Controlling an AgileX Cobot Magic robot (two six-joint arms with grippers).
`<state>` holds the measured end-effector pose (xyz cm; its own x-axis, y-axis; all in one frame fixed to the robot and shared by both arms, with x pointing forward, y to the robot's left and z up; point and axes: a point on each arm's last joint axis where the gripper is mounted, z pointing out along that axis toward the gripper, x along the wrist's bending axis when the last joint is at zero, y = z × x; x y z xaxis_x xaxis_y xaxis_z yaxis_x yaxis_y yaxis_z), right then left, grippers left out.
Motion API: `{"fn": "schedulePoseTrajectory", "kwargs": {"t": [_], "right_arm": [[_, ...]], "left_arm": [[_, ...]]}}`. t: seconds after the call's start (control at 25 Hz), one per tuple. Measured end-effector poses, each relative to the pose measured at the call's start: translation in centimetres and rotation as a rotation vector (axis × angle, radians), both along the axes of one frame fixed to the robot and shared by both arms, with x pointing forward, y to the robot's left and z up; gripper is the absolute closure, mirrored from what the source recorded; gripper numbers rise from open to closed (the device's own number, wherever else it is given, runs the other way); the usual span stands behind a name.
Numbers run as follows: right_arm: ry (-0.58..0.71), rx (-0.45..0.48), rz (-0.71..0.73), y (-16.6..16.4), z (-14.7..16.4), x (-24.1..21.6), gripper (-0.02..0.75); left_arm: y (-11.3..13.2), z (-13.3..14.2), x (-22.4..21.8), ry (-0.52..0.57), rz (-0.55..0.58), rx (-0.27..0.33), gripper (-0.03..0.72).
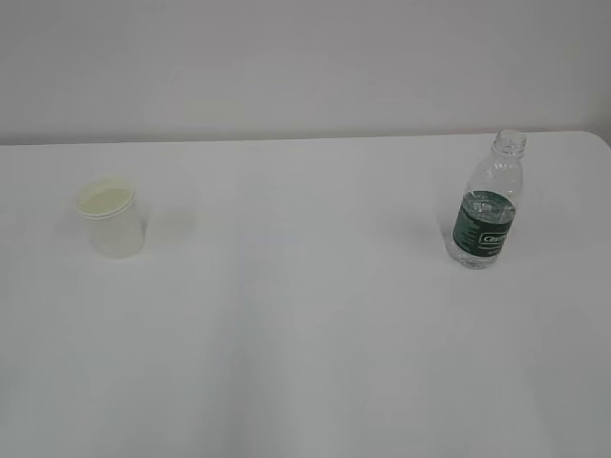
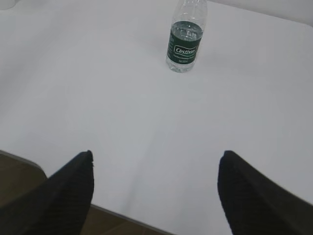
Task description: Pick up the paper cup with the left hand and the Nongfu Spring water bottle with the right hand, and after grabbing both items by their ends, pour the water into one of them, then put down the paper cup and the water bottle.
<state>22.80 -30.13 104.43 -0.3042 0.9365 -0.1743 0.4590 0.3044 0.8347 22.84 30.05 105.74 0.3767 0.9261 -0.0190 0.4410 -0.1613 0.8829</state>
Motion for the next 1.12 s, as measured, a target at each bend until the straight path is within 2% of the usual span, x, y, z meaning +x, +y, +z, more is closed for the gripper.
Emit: {"fn": "schedulePoseTrajectory", "kwargs": {"t": [0.64,1.12], "right_arm": [[0.0,0.001,0.0,0.0,0.0,0.0,0.147],[0.0,0.002,-0.055,0.06,0.0,-0.01,0.148]], "left_arm": [[-0.12,0.0,-0.04,0.004,0.014,-0.01,0.238],[-0.54,0.01,0.06,0.002,0.369,-0.015,0.238]]}}
